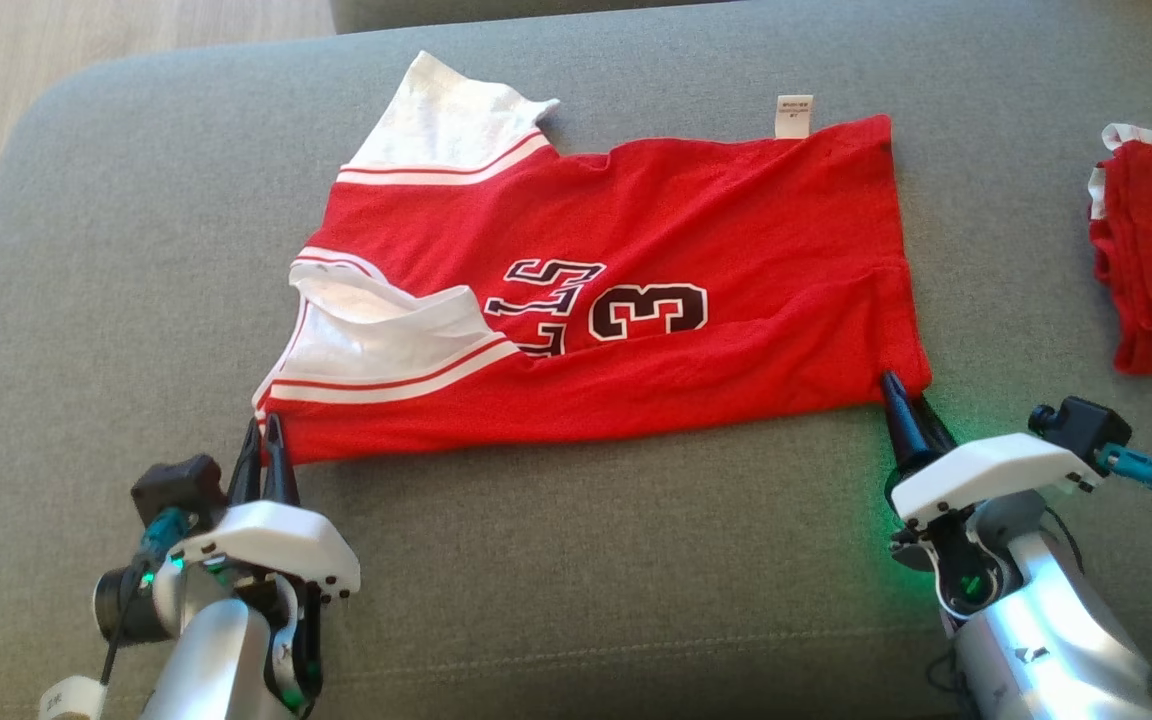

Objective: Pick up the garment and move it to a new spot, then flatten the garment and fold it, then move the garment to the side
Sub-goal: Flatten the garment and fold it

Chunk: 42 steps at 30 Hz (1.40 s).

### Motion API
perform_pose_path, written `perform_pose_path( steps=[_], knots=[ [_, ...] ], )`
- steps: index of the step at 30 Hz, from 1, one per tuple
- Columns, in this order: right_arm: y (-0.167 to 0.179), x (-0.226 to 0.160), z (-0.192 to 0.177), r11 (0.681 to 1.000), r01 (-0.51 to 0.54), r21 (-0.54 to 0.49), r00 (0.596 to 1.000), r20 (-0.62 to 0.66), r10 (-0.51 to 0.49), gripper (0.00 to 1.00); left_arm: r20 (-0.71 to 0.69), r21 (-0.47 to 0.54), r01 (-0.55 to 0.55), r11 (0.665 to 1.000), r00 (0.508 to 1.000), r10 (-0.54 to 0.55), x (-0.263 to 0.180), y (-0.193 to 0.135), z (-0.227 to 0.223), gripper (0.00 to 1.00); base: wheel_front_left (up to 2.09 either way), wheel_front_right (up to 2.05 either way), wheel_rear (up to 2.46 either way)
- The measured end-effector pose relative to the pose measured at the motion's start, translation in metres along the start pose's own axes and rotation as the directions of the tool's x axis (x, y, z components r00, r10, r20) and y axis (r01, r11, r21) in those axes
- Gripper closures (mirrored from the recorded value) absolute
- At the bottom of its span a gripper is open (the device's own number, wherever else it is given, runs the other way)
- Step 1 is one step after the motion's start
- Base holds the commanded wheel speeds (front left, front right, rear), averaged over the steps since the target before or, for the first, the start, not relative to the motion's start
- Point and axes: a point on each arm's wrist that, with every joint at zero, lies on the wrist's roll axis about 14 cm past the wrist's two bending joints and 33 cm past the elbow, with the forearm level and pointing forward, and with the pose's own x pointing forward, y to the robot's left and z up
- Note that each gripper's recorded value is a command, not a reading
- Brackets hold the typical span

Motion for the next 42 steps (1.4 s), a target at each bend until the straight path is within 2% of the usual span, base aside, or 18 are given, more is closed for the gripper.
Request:
perform_pose_path(
  steps=[15,26,36,37,38,40,41,42],
  knots=[
    [-0.005,-0.01,0.01,1.0,0.012,0.026,0.999,0.053,-0.013,1.0,0.006,0.03,0.004,1.0,1.0,-0.004,-0.009,0.003,0.0,1.0,0.0,0.0,0.0],
    [-0.05,-0.052,0.0,0.996,0.085,0.013,0.996,0.029,-0.085,1.0,-0.098,0.116,0.083,0.99,0.993,-0.072,-0.054,0.001,-0.042,1.0,0.0,0.0,0.0],
    [-0.067,-0.071,0.001,0.994,0.109,-0.021,0.994,0.007,-0.109,0.98,-0.171,0.129,0.126,0.984,0.98,-0.103,-0.076,-0.002,-0.061,1.0,0.0,0.0,0.0],
    [-0.069,-0.072,0.001,0.993,0.114,-0.017,0.993,0.009,-0.114,0.0,-0.18,0.126,0.131,0.983,0.978,-0.107,-0.078,-0.003,-0.062,1.0,0.0,0.0,0.0],
    [-0.07,-0.074,0.001,0.993,0.119,-0.016,0.993,0.012,-0.119,0.0,-0.193,0.12,0.139,0.983,0.975,-0.114,-0.08,-0.004,-0.064,1.0,0.0,0.0,0.0],
    [-0.071,-0.075,0.002,0.992,0.123,-0.016,0.992,0.017,-0.123,0.0,-0.197,0.114,0.141,0.983,0.973,-0.117,-0.083,-0.004,-0.065,0.42,0.0,0.0,0.0],
    [-0.072,-0.076,0.005,0.992,0.126,-0.021,0.992,0.026,-0.125,0.0,-0.189,0.116,0.132,0.984,0.976,-0.108,-0.083,-0.003,-0.063,0.07,0.0,0.0,0.0],
    [-0.072,-0.076,0.01,0.992,0.124,-0.028,0.992,0.041,-0.123,0.0,-0.179,0.12,0.121,0.985,0.979,-0.099,-0.082,0.0,-0.06,0.0,0.0,0.0,0.0]
  ],
)
